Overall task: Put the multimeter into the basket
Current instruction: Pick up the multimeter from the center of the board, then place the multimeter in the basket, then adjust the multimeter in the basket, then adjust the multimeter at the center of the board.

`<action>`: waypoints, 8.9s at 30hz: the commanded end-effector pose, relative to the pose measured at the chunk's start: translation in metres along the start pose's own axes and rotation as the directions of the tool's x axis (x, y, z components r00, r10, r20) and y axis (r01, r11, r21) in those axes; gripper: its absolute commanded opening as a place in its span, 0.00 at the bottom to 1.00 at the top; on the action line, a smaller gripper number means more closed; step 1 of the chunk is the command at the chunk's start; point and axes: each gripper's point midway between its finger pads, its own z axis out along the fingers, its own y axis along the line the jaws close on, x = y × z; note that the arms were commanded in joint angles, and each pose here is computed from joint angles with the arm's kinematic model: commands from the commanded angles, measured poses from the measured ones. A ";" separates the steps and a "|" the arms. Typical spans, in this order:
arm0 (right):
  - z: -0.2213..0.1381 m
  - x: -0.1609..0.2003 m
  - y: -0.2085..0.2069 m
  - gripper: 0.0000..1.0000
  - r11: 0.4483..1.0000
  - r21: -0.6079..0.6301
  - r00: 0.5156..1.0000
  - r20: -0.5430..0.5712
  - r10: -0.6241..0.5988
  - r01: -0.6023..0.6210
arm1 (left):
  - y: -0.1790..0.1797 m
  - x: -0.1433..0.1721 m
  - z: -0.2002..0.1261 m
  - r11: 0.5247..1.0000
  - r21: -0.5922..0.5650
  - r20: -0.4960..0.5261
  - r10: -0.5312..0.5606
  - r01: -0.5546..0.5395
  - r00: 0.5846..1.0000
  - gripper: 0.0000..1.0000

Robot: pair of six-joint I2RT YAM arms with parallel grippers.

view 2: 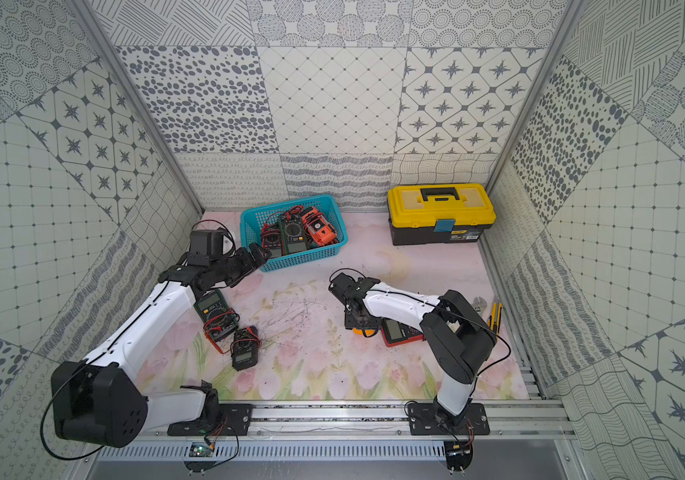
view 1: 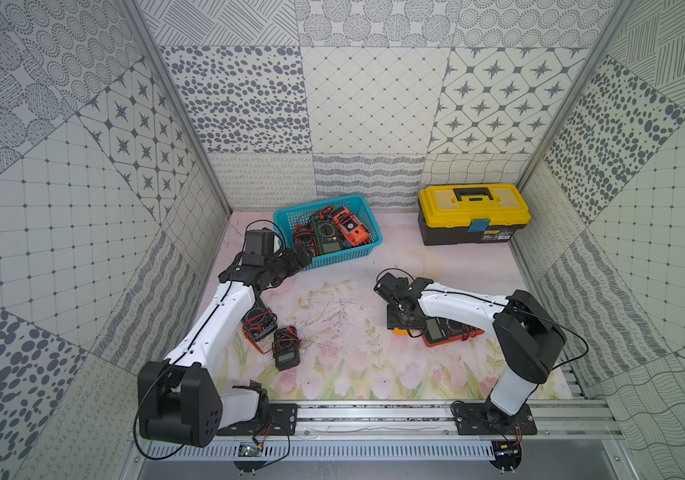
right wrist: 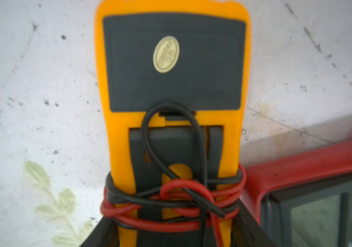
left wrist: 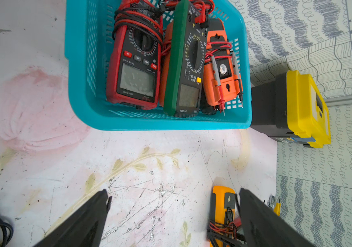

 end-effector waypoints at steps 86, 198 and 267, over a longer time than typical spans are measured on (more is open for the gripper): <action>-0.203 -0.049 0.029 0.98 0.816 -0.469 0.761 0.646 0.057 0.337 | -0.099 -0.096 -0.023 0.512 -0.161 0.112 0.859 -0.844 0.500 0.00; -0.048 0.049 -0.186 0.98 0.607 -0.364 0.628 0.073 0.775 -0.707 | 0.044 -0.124 0.140 0.130 -0.234 -0.548 0.801 -0.964 0.241 0.00; -0.083 -0.066 -0.253 0.98 0.579 -0.525 0.562 0.213 0.799 -0.623 | -0.184 0.327 0.153 0.484 0.148 -0.478 0.798 -0.862 0.366 0.99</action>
